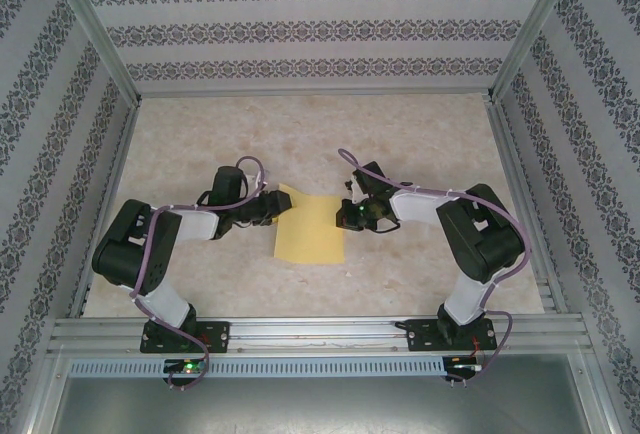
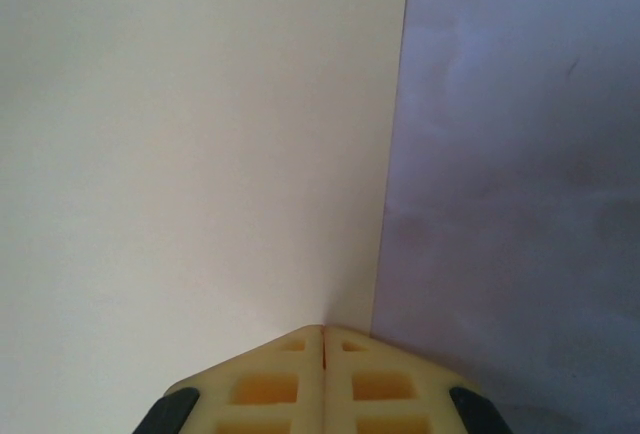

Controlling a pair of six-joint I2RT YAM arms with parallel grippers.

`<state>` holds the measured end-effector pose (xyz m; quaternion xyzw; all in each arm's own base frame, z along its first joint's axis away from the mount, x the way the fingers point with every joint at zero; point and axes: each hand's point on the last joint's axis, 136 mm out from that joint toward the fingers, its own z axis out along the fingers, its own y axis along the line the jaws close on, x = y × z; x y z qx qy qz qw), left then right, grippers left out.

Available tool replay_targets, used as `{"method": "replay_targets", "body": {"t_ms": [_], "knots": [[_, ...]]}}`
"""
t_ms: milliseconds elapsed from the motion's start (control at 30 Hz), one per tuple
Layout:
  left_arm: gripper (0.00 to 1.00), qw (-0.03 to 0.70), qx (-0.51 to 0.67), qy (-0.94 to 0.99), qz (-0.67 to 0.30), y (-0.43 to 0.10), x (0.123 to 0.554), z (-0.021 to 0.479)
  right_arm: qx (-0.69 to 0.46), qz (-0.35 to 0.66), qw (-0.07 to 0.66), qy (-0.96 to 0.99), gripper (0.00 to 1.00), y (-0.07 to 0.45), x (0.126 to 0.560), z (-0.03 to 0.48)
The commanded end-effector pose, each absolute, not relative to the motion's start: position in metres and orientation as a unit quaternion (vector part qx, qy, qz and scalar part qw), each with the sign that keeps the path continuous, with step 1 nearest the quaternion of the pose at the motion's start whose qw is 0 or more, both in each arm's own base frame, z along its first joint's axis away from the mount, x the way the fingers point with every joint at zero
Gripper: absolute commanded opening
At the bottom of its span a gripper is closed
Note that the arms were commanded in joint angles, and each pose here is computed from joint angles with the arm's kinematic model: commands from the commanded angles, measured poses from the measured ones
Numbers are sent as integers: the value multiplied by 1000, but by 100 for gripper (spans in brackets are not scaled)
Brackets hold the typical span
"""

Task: Fold a paper plane with a square sheet of paper (fold left side to right side)
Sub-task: First fold in half a square sheet of paper at the center of the table.

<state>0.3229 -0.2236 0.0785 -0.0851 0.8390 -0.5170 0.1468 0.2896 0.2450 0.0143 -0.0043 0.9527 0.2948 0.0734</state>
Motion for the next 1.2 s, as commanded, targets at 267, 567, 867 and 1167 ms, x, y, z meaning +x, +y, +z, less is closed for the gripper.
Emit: {"method": "replay_targets", "body": {"t_ms": [267, 567, 867, 1167], "knots": [[54, 155, -47, 825, -542, -264, 337, 98, -6, 285, 65, 956, 0, 246, 283, -5], [49, 151, -47, 836, -526, -272, 342, 80, -7, 318, 76, 945, 0, 255, 284, 4], [31, 145, -51, 864, -480, -266, 340, 59, -13, 344, 88, 935, 0, 263, 288, 16], [26, 141, -43, 869, -472, -267, 338, 58, -12, 364, 134, 922, 11, 257, 297, 48]]}}
